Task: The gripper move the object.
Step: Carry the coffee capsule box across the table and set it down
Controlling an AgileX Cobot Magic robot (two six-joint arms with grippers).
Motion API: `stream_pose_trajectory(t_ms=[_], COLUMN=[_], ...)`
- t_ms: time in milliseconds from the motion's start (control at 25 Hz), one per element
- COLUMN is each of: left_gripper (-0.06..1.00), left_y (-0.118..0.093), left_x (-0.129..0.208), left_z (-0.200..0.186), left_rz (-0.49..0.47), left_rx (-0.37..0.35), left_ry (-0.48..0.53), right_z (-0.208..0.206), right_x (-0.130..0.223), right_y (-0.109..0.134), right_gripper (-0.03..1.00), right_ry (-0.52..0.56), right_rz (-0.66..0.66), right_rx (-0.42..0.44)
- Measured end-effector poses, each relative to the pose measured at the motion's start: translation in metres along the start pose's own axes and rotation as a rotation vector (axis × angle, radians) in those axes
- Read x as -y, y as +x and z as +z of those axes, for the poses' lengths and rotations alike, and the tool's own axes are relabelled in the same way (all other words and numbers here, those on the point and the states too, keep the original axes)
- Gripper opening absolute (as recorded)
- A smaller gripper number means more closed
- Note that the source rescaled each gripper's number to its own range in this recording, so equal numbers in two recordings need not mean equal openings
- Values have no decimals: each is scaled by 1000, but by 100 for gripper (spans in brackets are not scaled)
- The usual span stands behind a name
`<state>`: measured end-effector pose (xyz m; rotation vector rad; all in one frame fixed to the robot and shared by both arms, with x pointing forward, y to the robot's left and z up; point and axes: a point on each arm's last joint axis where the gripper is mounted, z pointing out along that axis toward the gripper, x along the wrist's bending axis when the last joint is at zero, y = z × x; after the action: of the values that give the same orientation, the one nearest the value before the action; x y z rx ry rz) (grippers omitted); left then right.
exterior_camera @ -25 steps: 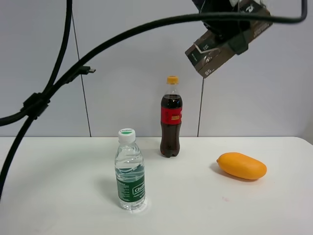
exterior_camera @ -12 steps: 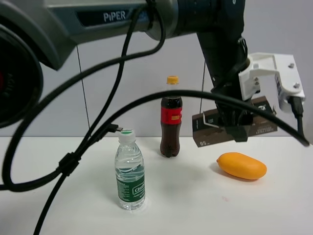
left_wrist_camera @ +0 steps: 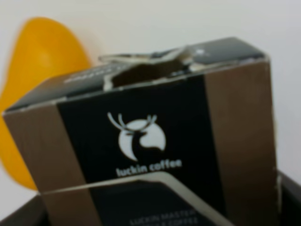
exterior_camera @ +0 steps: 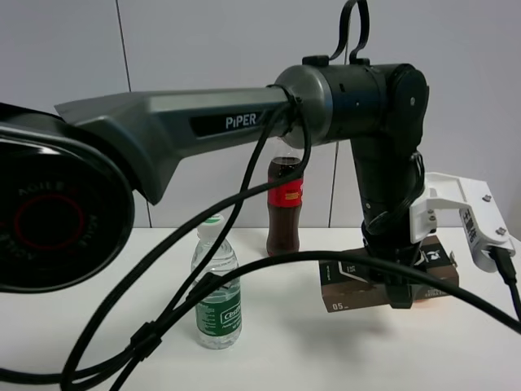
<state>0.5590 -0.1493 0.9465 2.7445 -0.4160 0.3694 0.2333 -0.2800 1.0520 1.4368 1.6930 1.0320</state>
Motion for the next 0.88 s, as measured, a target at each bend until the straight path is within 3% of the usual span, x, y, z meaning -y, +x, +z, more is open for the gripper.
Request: stream_pose_trajectory(t_ms=[480,880], left_gripper=[0,0], left_y=[-18,-19], left_x=[1,0], left_z=[42,51], left_rz=[17,-2], left_rx=[61,54], left_ry=[19,-16], right_z=[0,0], right_x=[0,0], right_y=[0,0], right_gripper=[100,100], right_ry=[0,0], right_rz=[0,0], right_rx=[0,0])
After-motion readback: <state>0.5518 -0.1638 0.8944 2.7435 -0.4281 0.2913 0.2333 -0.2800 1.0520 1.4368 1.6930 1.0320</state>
